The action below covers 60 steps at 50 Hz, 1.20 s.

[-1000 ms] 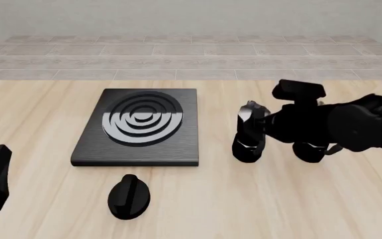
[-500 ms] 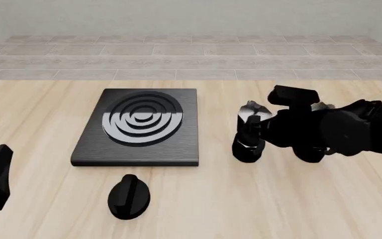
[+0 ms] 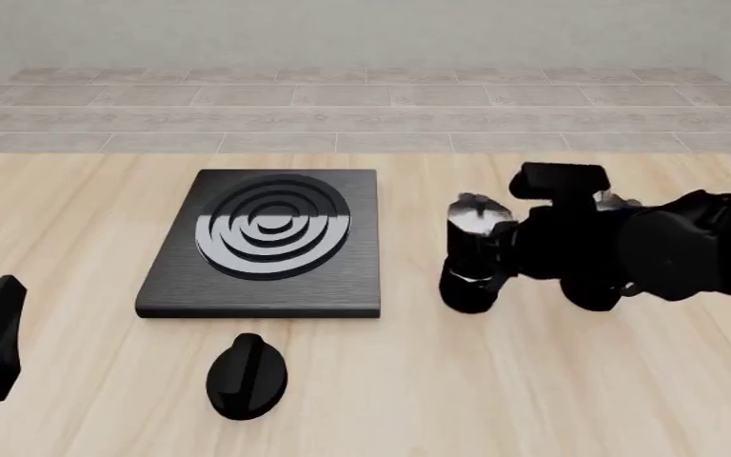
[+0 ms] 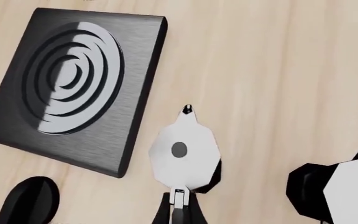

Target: Put both moka pots on the stove.

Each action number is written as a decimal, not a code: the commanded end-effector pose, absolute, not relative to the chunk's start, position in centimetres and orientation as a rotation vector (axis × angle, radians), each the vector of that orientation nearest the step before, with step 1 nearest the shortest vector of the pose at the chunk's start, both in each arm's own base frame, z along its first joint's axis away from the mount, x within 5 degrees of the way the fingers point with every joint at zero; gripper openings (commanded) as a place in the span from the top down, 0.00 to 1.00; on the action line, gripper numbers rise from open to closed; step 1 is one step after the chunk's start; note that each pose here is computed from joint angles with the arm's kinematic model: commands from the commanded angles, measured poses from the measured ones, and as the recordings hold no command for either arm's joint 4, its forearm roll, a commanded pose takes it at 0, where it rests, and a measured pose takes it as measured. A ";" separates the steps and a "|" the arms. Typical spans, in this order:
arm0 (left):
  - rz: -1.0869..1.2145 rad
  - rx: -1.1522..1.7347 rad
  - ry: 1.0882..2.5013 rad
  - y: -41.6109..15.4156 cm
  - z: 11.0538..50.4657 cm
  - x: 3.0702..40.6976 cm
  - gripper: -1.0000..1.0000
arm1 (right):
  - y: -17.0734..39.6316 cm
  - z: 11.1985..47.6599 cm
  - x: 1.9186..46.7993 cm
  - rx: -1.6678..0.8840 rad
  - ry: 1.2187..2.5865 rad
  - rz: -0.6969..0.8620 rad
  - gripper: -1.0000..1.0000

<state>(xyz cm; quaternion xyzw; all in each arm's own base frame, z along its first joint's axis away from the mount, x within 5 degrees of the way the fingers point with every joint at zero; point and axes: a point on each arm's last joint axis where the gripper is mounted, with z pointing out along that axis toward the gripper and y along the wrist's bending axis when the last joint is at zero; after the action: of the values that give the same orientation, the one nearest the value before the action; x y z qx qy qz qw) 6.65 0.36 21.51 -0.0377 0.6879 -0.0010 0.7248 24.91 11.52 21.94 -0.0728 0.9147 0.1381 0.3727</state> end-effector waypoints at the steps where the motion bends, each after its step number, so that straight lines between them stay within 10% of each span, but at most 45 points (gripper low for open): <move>1: -0.002 -0.083 1.518 0.4 21.4 6.6 0.00 | 11.3 23.8 25.0 -0.273 2.249 0.324 1.00; 60: 0.004 -0.082 1.511 0.4 21.4 6.4 0.00 | 17.7 32.8 23.2 -0.579 1.650 0.460 1.00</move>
<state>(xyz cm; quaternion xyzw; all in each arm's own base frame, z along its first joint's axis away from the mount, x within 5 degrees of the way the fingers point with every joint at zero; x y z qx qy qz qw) 6.44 0.36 21.48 -0.0366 0.6860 0.0022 0.7267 22.27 15.42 30.52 -0.2400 0.7576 0.1783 0.5802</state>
